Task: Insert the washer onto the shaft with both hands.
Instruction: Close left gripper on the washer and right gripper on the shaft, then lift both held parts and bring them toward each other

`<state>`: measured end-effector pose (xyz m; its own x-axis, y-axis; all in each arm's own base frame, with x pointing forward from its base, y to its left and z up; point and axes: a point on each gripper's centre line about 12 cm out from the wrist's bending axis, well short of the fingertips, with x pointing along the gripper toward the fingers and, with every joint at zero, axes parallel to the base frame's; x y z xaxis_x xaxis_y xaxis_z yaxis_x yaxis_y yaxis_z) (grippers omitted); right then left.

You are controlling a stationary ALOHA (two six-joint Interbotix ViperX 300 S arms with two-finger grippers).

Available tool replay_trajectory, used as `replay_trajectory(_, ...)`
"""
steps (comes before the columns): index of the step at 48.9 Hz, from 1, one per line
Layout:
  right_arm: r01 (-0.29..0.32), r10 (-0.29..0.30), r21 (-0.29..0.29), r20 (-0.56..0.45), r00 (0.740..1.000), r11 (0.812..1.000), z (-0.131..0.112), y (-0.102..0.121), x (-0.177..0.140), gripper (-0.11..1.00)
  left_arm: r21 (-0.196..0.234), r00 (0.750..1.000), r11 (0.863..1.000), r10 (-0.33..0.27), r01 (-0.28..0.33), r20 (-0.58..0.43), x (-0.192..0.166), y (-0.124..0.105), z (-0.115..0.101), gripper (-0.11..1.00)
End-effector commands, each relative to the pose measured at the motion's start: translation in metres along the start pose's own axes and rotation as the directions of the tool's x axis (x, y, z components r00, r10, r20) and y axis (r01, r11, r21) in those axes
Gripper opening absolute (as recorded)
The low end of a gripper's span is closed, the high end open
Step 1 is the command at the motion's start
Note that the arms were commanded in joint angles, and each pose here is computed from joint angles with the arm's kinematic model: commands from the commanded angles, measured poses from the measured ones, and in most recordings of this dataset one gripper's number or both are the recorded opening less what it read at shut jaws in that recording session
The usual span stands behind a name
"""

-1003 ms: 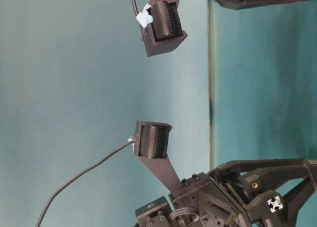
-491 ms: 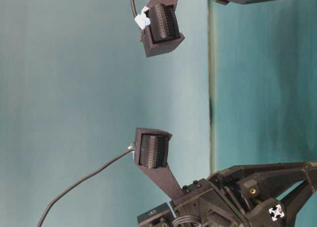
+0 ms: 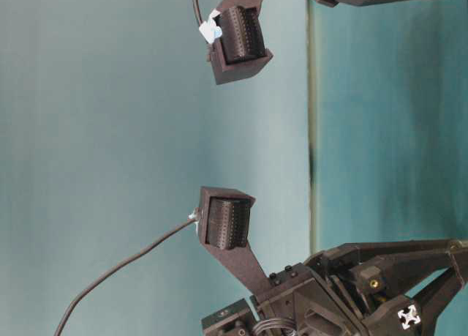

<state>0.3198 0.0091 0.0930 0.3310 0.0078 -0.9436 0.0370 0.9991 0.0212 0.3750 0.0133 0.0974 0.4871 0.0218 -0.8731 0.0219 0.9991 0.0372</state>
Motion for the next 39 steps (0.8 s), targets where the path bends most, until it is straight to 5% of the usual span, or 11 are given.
replay_trajectory(1,0.006,-0.006,-0.003,-0.004,1.0,1.0,0.0,-0.004,0.0,0.01,0.004,1.0,1.0,0.002,-0.003,0.026,-0.005,0.001,0.007,0.37)
replay_trajectory(39,0.0,0.001,-0.004,0.118,0.993,1.0,0.016,-0.003,-0.029,0.0,0.004,0.989,1.0,0.01,-0.011,0.149,-0.038,0.002,0.031,0.37)
